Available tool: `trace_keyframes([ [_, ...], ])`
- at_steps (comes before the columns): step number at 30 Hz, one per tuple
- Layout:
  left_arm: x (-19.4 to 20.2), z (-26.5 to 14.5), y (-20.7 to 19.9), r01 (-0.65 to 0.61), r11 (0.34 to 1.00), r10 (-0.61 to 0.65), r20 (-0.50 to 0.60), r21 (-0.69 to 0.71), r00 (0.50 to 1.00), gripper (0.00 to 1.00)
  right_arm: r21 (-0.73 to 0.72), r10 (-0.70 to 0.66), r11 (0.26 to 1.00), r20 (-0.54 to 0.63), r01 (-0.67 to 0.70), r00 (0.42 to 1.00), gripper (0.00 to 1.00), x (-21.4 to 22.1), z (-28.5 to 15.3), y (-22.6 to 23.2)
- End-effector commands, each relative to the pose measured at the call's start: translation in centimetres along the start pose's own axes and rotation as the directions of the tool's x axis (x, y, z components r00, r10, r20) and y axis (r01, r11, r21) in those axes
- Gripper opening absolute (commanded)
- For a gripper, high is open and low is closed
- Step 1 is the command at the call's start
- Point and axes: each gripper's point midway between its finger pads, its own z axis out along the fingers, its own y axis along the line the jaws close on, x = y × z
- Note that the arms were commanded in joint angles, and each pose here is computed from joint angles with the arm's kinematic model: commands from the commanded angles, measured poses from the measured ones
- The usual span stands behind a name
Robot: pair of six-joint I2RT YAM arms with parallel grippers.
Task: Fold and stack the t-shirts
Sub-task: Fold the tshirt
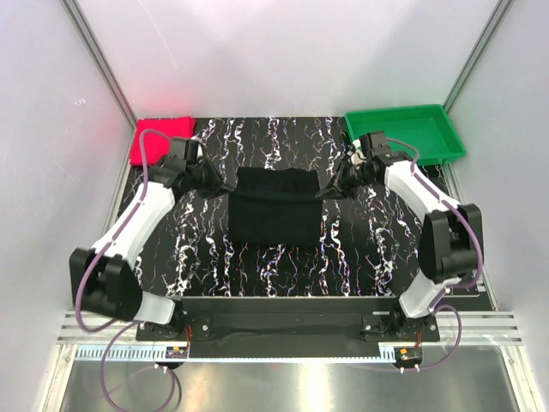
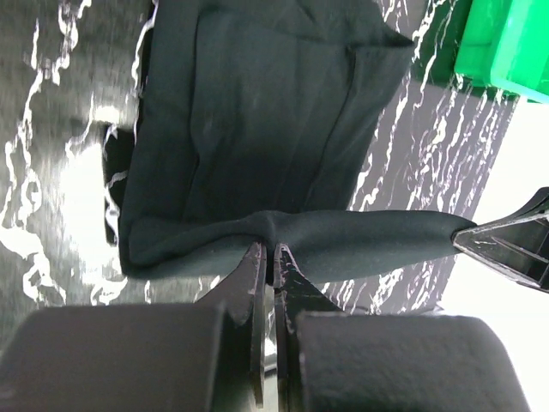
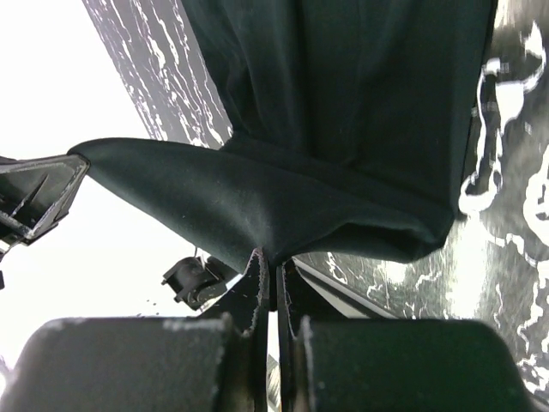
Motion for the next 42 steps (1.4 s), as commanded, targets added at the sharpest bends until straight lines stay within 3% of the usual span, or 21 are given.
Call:
trace_keyframes([
  [1,-3.7,0.6,-2.3,-0.067,0.996,0.063,0.074,0.052,0.995,0.00,-0.060,-0.040,0.997,-0.020,0.039,0.999,0.00,-1.6,-0.1,1.4],
  [10,-5.0,4.8,-1.8,-0.014,0.999,0.014,-0.010,0.046,1.000,0.00,-0.068,-0.020,0.998,-0.025,0.018,0.999,0.00,-5.2,1.4,1.1],
  [22,-8.2,8.2,-1.6,-0.006,0.998,0.007,-0.017,0.070,1.000,0.00,-0.065,0.006,0.998,-0.044,-0.008,0.999,0.01,-8.5,3.7,0.3],
  [42,-9.9,13.6,-0.5,-0.005,0.996,0.009,-0.049,0.093,0.999,0.00,-0.068,0.027,0.997,-0.040,-0.030,0.999,0.04,-12.4,6.0,-1.0],
])
